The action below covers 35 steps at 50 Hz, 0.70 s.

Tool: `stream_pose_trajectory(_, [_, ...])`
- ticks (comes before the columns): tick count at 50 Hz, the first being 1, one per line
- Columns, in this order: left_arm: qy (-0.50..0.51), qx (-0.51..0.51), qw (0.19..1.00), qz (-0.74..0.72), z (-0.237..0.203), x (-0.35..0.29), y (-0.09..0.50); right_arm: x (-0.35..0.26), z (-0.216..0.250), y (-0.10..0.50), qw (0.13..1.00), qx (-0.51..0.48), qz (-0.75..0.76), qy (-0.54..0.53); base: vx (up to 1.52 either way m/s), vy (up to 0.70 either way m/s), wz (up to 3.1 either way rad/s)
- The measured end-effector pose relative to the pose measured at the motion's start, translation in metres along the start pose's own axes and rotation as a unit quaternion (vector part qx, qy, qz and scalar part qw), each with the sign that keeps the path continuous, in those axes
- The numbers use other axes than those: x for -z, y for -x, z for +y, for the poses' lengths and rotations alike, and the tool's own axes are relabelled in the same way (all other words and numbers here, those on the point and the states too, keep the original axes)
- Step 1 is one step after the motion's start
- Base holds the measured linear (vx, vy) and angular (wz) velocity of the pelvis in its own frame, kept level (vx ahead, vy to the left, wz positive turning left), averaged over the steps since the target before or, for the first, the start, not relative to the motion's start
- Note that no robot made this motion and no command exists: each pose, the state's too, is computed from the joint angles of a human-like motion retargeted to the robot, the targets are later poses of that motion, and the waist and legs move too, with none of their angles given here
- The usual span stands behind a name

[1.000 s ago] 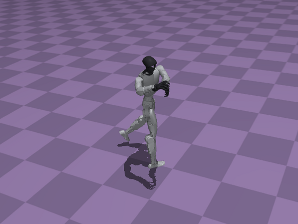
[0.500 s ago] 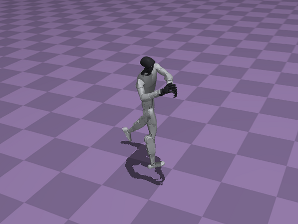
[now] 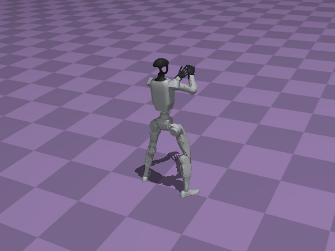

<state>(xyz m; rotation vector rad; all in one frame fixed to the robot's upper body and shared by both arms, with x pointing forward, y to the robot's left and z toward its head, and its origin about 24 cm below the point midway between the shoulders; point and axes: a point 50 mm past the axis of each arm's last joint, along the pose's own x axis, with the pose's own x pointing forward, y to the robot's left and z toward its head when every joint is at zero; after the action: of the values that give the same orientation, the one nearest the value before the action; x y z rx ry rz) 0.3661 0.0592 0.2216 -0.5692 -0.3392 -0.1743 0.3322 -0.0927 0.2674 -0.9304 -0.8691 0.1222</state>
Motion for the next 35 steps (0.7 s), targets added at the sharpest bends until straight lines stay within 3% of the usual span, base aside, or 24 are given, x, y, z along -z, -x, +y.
stream_pose_trajectory(5, [-0.01, -0.053, 0.998, -0.027, 0.026, -0.015, 0.005, -0.021, 0.014, -0.011, 0.999, -0.035, -0.041, 0.001, 0.01, 0.32, 1.55])
stream_pose_trajectory(11, [0.018, -0.055, 0.995, -0.076, 0.024, -0.043, 0.003, -0.05, 0.013, -0.037, 0.994, -0.045, -0.095, 0.036, 0.13, 0.23, 1.86])
stream_pose_trajectory(13, [0.13, -0.062, 0.984, -0.102, 0.014, -0.062, 0.005, -0.064, 0.008, -0.049, 0.992, -0.033, -0.114, 0.05, 0.18, 0.17, 1.91])
stream_pose_trajectory(16, [0.061, -0.031, 0.98, -0.187, 0.008, -0.099, 0.004, -0.092, 0.0, -0.064, 0.984, -0.034, -0.163, 0.064, 0.19, 0.12, 1.8])
stream_pose_trajectory(19, [0.112, -0.016, 0.956, -0.27, -0.003, -0.138, 0.012, -0.126, -0.006, -0.079, 0.976, -0.002, -0.21, 0.051, 0.17, 0.09, 1.67])
stream_pose_trajectory(22, [-0.059, -0.024, 0.927, -0.369, -0.001, -0.172, 0.017, -0.163, -0.017, -0.087, 0.961, 0.03, -0.269, 0.057, 0.16, 0.04, 1.72])
stream_pose_trajectory(24, [-0.077, -0.046, 0.899, -0.429, -0.004, -0.19, 0.027, -0.186, -0.023, -0.088, 0.949, 0.052, -0.305, 0.061, 0.14, 0.02, 1.67])
stream_pose_trajectory(26, [-0.002, -0.056, 0.876, -0.478, -0.011, -0.202, 0.044, -0.206, -0.027, -0.088, 0.936, 0.074, -0.339, 0.062, 0.11, -0.02, 1.46])
stream_pose_trajectory(28, [-0.065, -0.088, 0.846, -0.522, -0.008, -0.213, 0.05, -0.224, -0.032, -0.084, 0.917, 0.087, -0.379, 0.092, 0.09, -0.13, 1.18])
stream_pose_trajectory(30, [0.022, -0.074, 0.832, -0.55, -0.015, -0.22, 0.066, -0.244, -0.035, -0.08, 0.898, 0.105, -0.414, 0.103, 0.09, -0.2, 0.97])
stream_pose_trajectory(35, [0.029, -0.095, 0.796, -0.597, -0.001, -0.232, 0.085, -0.274, -0.033, -0.069, 0.863, 0.114, -0.475, 0.129, 0.08, -0.15, 0.72])
